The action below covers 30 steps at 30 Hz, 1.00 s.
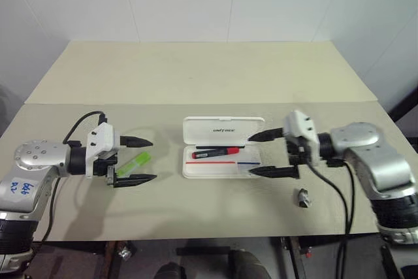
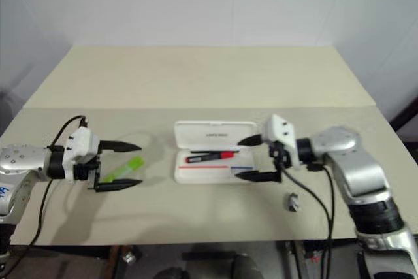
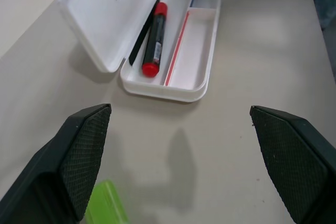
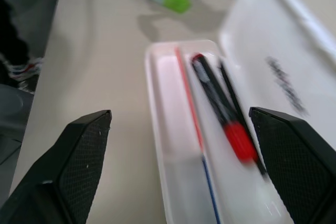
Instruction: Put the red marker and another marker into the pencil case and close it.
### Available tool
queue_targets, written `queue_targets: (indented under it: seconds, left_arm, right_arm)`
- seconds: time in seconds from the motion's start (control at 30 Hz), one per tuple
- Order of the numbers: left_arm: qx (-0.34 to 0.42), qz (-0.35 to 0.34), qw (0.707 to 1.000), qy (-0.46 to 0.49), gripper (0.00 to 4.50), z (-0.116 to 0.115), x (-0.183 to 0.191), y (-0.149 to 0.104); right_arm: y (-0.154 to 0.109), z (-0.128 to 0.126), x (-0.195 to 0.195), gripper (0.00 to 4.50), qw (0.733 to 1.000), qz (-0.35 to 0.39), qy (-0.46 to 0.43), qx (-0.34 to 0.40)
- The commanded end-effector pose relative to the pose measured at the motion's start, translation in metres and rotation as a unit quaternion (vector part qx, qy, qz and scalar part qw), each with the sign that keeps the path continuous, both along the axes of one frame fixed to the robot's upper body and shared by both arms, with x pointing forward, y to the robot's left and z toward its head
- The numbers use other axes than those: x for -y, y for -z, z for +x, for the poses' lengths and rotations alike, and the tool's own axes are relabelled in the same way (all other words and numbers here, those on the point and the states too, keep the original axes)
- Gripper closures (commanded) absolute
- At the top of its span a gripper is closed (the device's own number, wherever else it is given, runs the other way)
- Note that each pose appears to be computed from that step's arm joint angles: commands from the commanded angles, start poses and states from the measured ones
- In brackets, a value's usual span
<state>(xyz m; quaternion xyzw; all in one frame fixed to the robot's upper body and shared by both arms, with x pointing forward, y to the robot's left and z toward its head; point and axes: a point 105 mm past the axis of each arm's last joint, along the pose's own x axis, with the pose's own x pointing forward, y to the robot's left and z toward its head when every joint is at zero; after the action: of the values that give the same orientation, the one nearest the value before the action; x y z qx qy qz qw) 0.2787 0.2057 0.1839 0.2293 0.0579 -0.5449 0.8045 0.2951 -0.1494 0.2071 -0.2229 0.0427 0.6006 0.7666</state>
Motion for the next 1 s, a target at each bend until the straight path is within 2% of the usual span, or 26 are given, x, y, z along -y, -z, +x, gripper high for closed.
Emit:
queue_targets:
  seconds: [0.03, 0.23, 0.33, 0.4, 0.7, 1.0]
  left_arm:
    - [0.021, -0.012, 1.0, -0.003, 0.0, -0.003, 0.0, -0.012]
    - [0.02, -0.013, 1.0, -0.004, 0.0, -0.003, 0.0, -0.012]
    - [0.021, -0.027, 0.996, -0.088, 0.0, 0.001, -0.015, -0.004]
    - [0.015, -0.031, 0.988, -0.152, 0.0, 0.001, -0.025, 0.005]
    - [-0.012, -0.02, 0.959, -0.282, 0.0, -0.01, -0.046, 0.022]
    - [-0.039, 0.007, 0.936, -0.351, 0.0, -0.01, -0.06, 0.041]
  right_arm:
    - [-0.016, -0.003, 0.011, 0.04, 0.999, 0.015, -0.001, 0.029]
    - [-0.017, -0.004, 0.011, 0.04, 0.999, 0.016, -0.002, 0.03]
    - [-0.028, 0.012, 0.05, 0.04, 0.995, 0.013, 0.071, 0.064]
    - [-0.034, 0.02, 0.062, 0.04, 0.992, 0.019, 0.094, 0.077]
    - [-0.034, 0.03, 0.054, 0.04, 0.993, 0.027, 0.079, 0.085]
    - [-0.023, 0.029, 0.044, 0.04, 0.994, 0.041, 0.069, 0.072]
